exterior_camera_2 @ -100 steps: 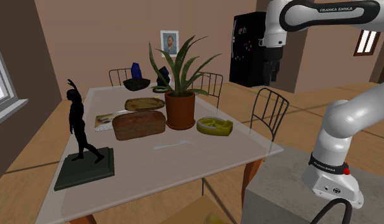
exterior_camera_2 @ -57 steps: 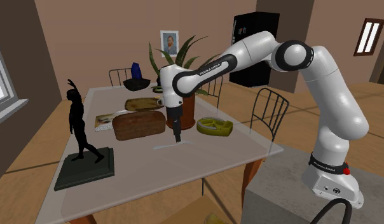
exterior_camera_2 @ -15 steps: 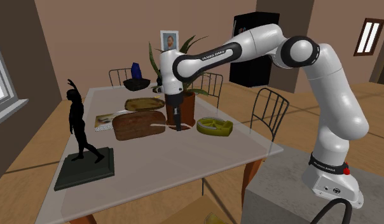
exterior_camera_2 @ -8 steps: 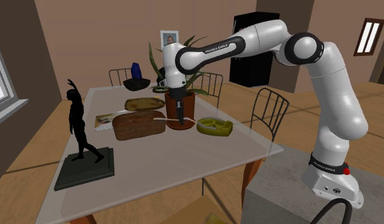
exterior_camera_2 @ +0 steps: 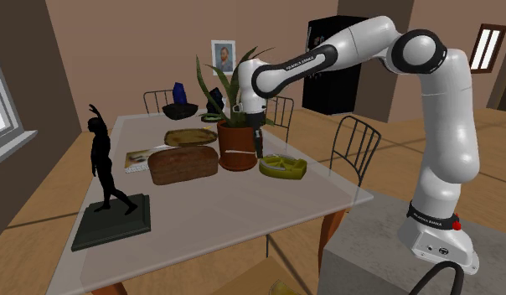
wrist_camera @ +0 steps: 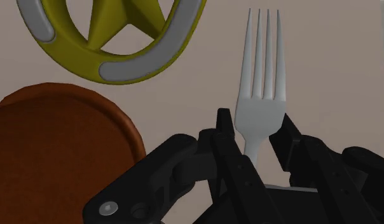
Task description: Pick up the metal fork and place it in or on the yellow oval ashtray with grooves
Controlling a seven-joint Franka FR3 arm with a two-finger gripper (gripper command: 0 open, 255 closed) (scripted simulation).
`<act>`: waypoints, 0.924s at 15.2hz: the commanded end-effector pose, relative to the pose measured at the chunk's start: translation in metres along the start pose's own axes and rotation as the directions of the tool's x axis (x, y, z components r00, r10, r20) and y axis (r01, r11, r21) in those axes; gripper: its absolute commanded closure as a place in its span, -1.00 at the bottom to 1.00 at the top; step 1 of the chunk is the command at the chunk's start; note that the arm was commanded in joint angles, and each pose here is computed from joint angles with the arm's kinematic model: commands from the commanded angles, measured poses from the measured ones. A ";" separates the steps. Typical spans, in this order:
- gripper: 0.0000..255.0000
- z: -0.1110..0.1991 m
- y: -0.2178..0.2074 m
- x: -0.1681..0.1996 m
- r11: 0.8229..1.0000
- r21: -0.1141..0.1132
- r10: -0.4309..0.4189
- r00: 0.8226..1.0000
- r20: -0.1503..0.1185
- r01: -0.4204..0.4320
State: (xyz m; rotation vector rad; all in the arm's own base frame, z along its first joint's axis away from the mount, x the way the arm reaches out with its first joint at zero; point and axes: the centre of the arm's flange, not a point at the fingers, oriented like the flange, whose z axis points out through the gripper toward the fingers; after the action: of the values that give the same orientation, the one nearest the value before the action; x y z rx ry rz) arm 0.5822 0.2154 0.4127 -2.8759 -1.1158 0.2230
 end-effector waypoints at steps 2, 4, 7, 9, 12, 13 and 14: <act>1.00 0.004 0.027 -0.030 1.000 0.000 -0.001 1.000 0.000 0.001; 1.00 0.007 0.045 -0.049 1.000 0.000 -0.001 1.000 0.000 0.001; 1.00 0.011 0.071 -0.079 1.000 0.000 -0.001 1.000 0.000 0.001; 1.00 0.014 0.088 -0.099 1.000 0.000 -0.001 1.000 0.000 0.001; 1.00 0.019 0.119 -0.134 1.000 0.000 -0.001 1.000 0.000 0.001; 1.00 0.024 0.119 -0.134 1.000 0.000 -0.001 1.000 0.000 0.001; 1.00 0.029 0.120 -0.133 1.000 0.000 -0.001 1.000 0.000 0.001</act>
State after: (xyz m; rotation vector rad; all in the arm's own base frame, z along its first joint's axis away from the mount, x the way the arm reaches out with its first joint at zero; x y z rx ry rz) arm 0.5614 0.0410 0.3905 -2.8748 -1.1164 0.2237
